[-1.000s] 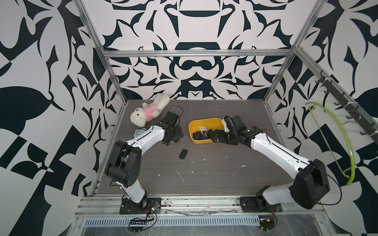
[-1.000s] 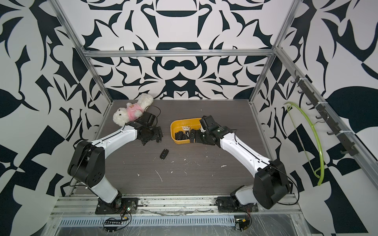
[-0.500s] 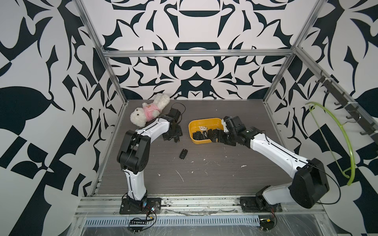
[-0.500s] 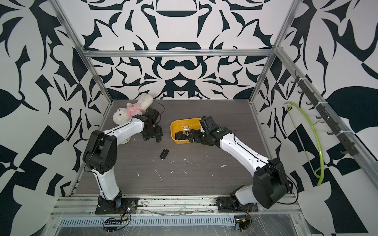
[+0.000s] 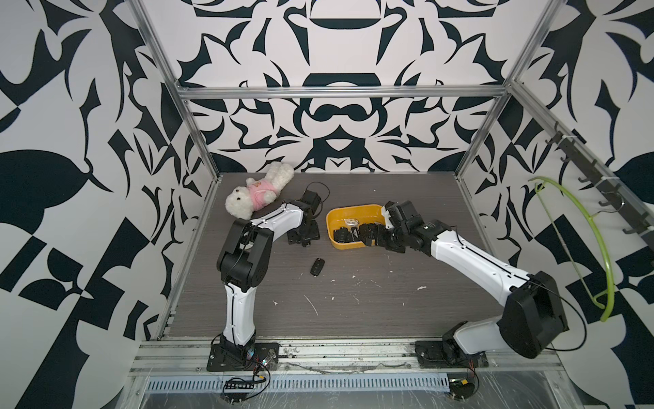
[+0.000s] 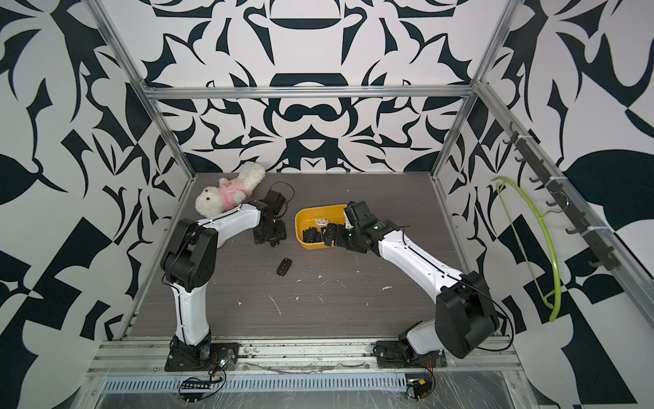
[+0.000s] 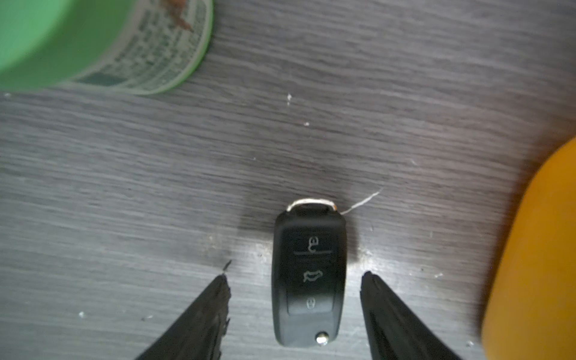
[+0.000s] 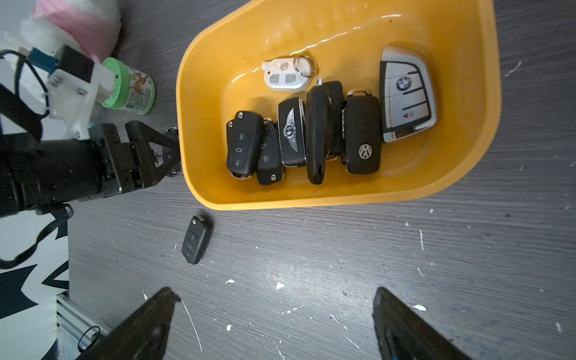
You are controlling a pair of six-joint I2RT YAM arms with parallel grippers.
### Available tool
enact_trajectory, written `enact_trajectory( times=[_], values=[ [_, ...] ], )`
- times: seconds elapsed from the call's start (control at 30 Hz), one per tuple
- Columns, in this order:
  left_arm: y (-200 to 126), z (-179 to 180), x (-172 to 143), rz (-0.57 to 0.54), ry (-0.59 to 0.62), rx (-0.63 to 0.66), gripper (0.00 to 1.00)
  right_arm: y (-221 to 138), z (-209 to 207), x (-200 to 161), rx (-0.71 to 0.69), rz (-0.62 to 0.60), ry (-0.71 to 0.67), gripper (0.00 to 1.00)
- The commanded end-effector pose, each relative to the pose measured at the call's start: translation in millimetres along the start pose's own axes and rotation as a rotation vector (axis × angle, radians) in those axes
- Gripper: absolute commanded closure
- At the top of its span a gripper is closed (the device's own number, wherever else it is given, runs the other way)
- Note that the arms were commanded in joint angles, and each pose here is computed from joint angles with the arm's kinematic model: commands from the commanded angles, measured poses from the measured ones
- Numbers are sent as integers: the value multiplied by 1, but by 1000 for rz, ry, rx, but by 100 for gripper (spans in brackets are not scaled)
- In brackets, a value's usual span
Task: Place the car key into the storage box
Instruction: Pick up the car key from the center of the board.
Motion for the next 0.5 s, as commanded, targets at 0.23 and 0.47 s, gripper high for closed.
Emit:
enact_trajectory(
  times=[0.23,0.47],
  values=[
    [16,4,-9,42,39,77,37,0,3,7,11,-23,11,0],
    [23,4,-12,53,41,78,48,0,1,5,4,-23,13,0]
  ],
)
Point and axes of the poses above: each gripper's point midway between its finger pads, its own y axis out along the fingers, its own z axis along the line the jaws close on, x = y × z, the point moved 5 cm from there along -y, back along the fingers, and after that the axes turned 4 degrees about -y, right-handed, at the moved point
